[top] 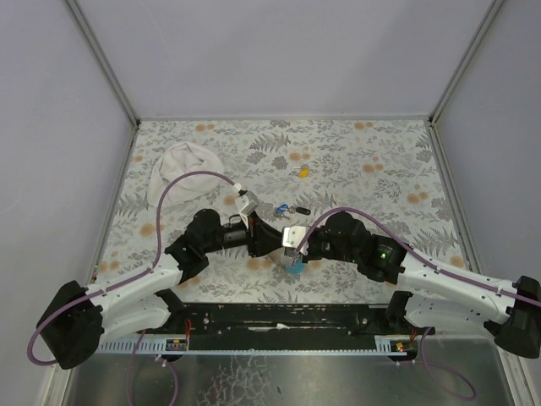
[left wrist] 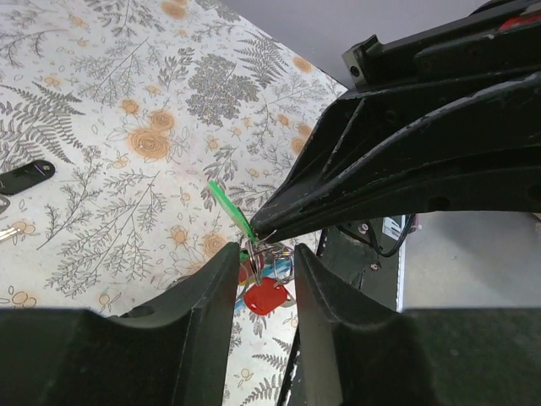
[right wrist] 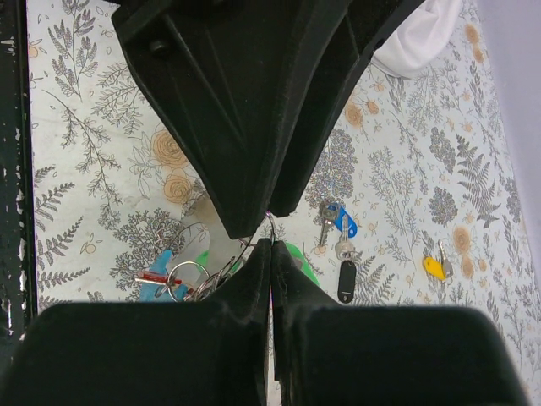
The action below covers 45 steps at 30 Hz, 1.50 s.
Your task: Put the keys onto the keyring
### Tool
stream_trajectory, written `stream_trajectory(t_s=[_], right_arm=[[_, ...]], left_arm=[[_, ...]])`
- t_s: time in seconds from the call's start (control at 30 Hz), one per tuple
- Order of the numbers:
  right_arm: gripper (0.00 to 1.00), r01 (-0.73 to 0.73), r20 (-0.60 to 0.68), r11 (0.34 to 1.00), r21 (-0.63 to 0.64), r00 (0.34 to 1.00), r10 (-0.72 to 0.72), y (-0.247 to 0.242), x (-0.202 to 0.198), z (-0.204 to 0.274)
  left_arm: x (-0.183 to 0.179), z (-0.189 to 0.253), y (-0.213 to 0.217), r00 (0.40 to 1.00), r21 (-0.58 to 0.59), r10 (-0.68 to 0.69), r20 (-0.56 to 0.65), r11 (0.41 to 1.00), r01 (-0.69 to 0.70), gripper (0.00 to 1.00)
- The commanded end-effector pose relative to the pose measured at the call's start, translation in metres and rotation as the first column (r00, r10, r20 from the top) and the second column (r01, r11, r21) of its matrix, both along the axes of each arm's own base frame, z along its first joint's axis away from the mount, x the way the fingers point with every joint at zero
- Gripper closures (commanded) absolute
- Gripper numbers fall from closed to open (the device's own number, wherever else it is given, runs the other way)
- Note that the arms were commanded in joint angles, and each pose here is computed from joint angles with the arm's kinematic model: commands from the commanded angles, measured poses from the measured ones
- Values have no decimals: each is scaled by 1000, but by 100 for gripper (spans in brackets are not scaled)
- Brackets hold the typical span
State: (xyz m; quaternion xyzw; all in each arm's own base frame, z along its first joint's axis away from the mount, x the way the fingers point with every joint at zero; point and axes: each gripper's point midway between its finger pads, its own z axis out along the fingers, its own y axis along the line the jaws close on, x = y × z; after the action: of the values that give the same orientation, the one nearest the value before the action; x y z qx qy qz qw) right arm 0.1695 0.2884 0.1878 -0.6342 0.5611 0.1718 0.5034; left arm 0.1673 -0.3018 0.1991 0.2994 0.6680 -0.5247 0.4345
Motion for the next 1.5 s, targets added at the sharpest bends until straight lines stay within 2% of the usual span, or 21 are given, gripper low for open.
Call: stream_trajectory(t_s=[0.0, 0.13, 0.3, 0.33, 0.73, 0.87, 1.13, 1.33, 1.47], right_arm=[[100, -24, 56, 996, 91, 998, 19, 9, 1, 40], [100, -31, 58, 994, 102, 998, 25, 10, 0, 43], [100, -29, 51, 995, 96, 998, 24, 9, -1, 41], [100, -23, 49, 995, 95, 999, 18, 8, -1, 41], [100, 57, -27, 996, 68, 998, -55, -14, -6, 9], [100, 30, -84, 998, 47, 996, -26, -9, -13, -8], [100, -40, -143, 995, 94, 988, 54, 5, -27, -13], [100, -85, -155, 989, 124, 983, 104, 17, -31, -12], [100, -61, -133, 991, 123, 988, 77, 15, -26, -9]], left_arm=[[2, 9, -4, 1000, -3, -17, -13, 1000, 17, 70], [2, 8, -5, 999, 0, -21, -24, 1000, 21, 72], [2, 9, -7, 999, -5, -33, -19, 999, 33, 99], [2, 9, -7, 999, -5, -34, -17, 999, 33, 100], [10, 16, 3, 999, -66, 54, -6, 996, -54, 100], [10, 20, 4, 997, -115, 69, -18, 991, -71, 100], [13, 20, 2, 995, -199, 90, -53, 975, -99, 100], [15, 23, 2, 988, -237, 142, -53, 960, -151, 100], [19, 25, 7, 980, -263, 192, -59, 944, -201, 100]])
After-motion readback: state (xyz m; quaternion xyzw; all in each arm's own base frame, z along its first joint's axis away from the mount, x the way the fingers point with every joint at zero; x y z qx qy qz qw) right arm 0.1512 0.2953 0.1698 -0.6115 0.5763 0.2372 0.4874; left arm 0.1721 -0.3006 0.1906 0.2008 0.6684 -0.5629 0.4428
